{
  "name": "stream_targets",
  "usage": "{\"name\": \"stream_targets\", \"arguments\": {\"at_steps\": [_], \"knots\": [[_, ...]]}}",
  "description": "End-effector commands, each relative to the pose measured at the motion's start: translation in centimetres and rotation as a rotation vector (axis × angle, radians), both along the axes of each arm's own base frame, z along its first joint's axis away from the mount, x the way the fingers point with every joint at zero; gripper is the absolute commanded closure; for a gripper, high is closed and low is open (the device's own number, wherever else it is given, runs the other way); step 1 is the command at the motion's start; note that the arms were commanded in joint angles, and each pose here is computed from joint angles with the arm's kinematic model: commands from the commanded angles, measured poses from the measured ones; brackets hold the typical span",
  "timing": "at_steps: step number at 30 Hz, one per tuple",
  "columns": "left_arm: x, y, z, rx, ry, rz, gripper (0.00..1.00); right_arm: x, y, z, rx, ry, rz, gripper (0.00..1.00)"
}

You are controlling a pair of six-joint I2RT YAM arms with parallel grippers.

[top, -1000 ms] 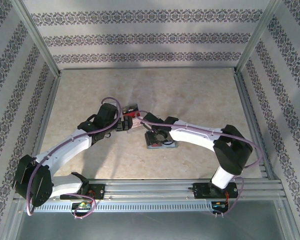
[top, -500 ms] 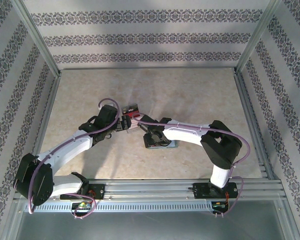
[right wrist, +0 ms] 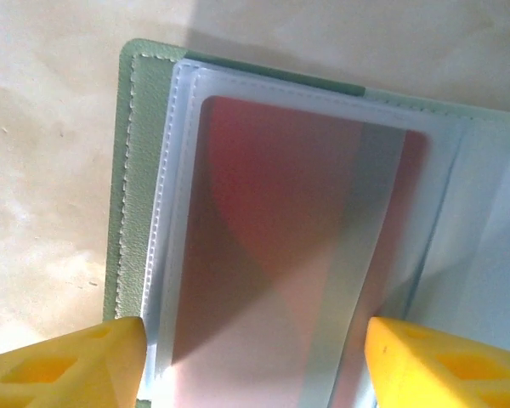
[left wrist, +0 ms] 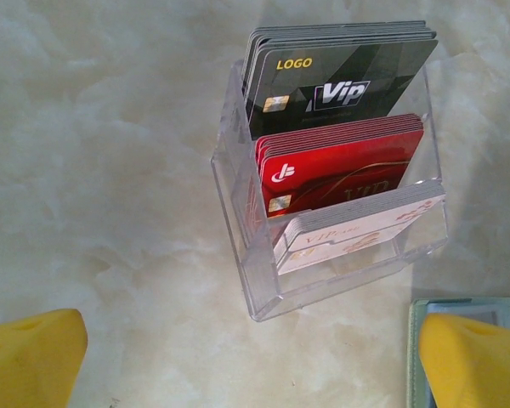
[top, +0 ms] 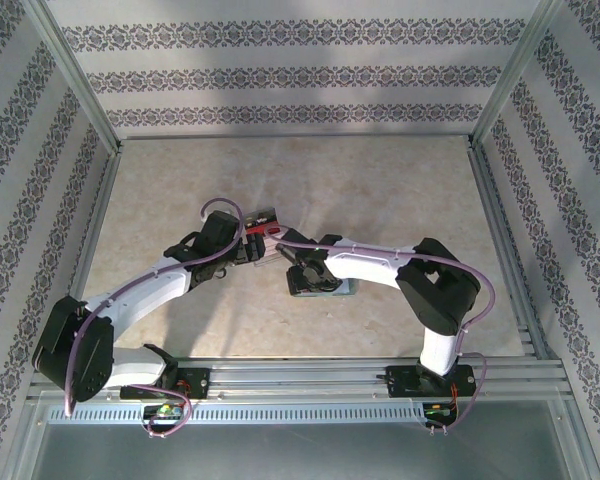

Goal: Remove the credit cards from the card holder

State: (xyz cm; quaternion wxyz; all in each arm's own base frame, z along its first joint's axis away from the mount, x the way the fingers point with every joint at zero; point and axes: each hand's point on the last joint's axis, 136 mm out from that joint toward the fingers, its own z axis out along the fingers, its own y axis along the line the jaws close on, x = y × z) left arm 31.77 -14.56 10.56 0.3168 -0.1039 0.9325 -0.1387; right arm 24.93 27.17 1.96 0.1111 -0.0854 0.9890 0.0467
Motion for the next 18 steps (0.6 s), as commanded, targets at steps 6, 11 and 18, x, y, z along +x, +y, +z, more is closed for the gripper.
{"name": "stream_targets", "arguments": {"at_steps": [6,11,18], "knots": [[0.6,-1.0,0.9,-0.045,-0.020,-0.006,0.00,-0.7,-0.5,-1.2,0.066,0.052,-0.035,0.42],[0.5,-1.0,1.4,-0.052,-0.028,-0.012,0.00,-0.5,-0.7,-0.7,0.137,0.052,-0.053,0.43],[0.3,-1.8,2.7,-0.095,-0.058,-0.047,0.00,-0.2,-0.3,-0.1,0.319,0.069,-0.079,0.45]]}}
